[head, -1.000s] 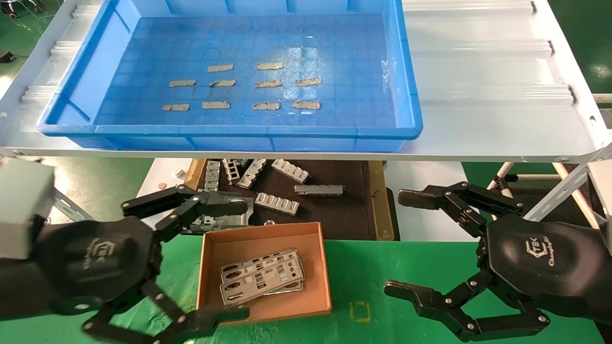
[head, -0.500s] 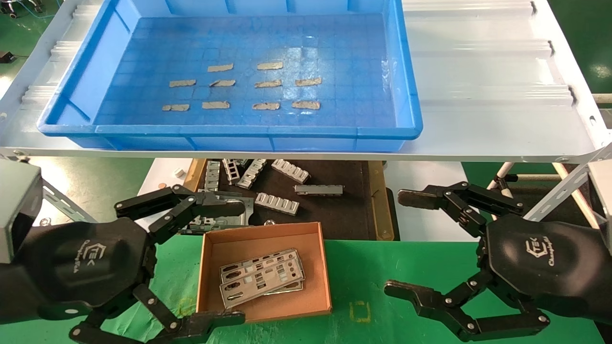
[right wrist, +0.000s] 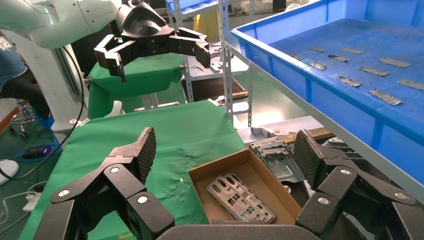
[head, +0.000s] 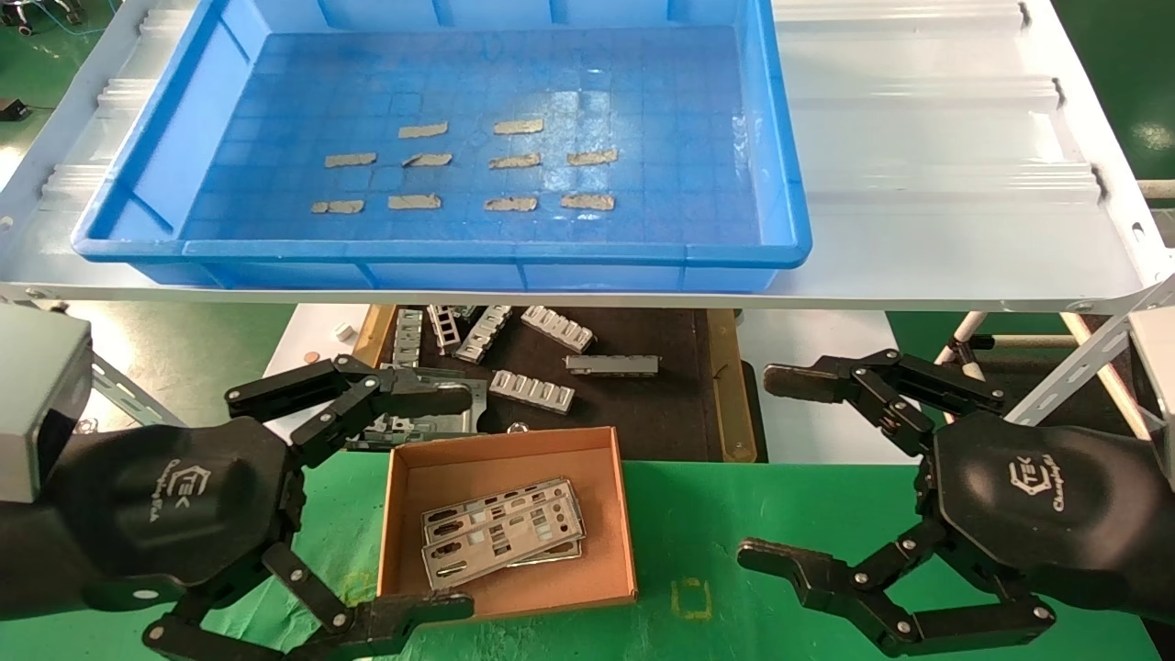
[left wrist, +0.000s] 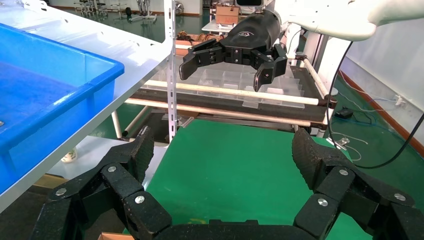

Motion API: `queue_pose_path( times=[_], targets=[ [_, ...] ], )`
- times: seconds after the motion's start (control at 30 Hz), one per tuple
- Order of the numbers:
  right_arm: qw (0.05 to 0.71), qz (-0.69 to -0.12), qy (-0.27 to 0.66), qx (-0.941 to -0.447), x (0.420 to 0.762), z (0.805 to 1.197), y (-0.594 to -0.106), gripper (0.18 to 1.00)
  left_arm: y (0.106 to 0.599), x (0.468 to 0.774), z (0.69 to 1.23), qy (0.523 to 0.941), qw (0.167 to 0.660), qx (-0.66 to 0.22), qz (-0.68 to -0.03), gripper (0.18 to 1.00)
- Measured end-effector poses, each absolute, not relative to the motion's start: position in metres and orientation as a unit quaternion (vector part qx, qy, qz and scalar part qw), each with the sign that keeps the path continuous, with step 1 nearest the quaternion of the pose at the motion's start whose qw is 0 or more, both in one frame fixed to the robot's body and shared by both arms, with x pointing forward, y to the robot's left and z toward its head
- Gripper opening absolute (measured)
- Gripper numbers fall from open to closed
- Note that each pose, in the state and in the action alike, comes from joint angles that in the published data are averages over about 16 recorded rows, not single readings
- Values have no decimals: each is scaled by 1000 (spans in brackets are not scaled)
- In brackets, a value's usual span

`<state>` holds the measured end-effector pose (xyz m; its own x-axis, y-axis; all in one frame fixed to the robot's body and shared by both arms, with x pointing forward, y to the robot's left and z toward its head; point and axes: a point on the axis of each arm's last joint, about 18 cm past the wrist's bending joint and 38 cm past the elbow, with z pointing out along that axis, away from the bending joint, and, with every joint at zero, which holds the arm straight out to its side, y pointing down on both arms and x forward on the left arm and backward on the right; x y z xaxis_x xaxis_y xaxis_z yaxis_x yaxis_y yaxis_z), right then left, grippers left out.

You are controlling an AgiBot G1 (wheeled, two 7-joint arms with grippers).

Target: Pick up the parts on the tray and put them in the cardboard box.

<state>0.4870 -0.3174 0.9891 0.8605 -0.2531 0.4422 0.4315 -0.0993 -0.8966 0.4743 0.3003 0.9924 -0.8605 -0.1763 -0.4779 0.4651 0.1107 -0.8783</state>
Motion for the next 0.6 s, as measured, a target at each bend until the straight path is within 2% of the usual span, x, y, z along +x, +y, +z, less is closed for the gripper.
queue_pose_path(
  times=[0.6],
  targets=[
    [668,-256,-64,-696,487,989,-317,1001,300,475,992,705,244,102,-659,1001]
  ],
)
